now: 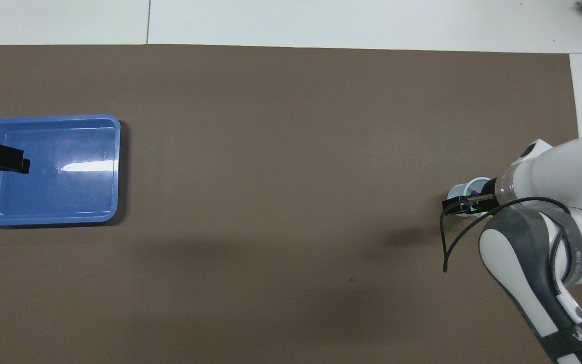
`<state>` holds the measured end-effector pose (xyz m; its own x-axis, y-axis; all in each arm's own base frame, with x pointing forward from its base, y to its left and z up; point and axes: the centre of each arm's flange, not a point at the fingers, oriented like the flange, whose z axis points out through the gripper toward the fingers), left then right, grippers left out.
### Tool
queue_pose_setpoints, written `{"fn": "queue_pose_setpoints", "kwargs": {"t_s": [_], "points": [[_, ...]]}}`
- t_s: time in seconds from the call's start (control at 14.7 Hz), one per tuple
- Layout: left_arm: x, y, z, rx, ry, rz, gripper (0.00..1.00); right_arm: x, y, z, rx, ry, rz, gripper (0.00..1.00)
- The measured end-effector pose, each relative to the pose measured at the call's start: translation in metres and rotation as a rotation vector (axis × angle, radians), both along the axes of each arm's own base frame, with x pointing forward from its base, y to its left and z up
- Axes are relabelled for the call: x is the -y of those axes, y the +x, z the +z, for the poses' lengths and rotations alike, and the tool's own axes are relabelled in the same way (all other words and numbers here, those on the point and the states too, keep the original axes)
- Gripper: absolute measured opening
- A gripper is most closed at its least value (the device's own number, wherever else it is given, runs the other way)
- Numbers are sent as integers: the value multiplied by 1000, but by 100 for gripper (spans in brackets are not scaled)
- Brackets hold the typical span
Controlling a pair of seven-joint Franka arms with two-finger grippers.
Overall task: Right arm passes pens to left for tray arrangement
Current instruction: 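Reach the right gripper down into the white cup of pens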
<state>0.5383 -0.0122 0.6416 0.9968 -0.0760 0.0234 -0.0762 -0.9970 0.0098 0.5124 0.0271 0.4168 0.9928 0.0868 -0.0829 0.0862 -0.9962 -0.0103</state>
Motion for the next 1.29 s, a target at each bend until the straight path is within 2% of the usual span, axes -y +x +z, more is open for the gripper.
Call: {"fn": "queue_pose_setpoints", "kwargs": {"t_s": [0.34,0.95,1.29], "points": [[-3,0,0,-1,0,5,100,26,-3,-12,-19,4,3,100],[-3,0,0,-1,0,5,100,20,-5,-16,-17,1,-13,100],[-3,0,0,-1,0,5,100,18,-5,-17,-19,-5,-69,100]]}}
